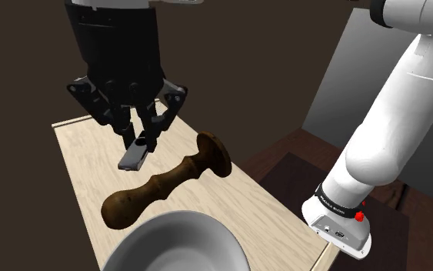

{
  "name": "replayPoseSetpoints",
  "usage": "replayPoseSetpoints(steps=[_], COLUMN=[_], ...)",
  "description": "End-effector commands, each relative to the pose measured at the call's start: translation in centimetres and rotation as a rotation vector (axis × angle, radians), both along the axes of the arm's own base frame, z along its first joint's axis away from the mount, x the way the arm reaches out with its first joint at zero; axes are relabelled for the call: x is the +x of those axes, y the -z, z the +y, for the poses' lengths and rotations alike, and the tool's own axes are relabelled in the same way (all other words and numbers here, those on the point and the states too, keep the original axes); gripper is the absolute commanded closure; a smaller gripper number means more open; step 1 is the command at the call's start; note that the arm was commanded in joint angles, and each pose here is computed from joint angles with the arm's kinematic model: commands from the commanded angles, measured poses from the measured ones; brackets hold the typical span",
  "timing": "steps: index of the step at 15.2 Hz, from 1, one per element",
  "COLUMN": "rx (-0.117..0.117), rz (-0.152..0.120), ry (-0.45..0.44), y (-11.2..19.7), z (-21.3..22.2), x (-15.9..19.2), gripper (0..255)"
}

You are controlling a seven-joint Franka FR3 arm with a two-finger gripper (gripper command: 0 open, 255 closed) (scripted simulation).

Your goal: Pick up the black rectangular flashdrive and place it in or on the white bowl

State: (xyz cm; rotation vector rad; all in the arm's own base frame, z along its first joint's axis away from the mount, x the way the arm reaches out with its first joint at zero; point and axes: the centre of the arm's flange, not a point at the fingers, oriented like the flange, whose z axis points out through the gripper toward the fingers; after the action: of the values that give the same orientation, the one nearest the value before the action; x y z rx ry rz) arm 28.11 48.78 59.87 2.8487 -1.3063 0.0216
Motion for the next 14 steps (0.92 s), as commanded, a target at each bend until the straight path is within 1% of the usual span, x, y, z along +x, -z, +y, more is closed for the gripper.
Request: replayPoseSetpoints(steps=[1, 11, 14], rx=[0.0, 0.0, 0.0], rz=[0.0, 0.0, 0.0], ry=[0.001, 0.001, 0.001], y=[0.1, 0.0, 1.6], z=[1.1, 5.6, 5.6], x=[-2.7, -15.0, -15.0], gripper=[255, 255, 255])
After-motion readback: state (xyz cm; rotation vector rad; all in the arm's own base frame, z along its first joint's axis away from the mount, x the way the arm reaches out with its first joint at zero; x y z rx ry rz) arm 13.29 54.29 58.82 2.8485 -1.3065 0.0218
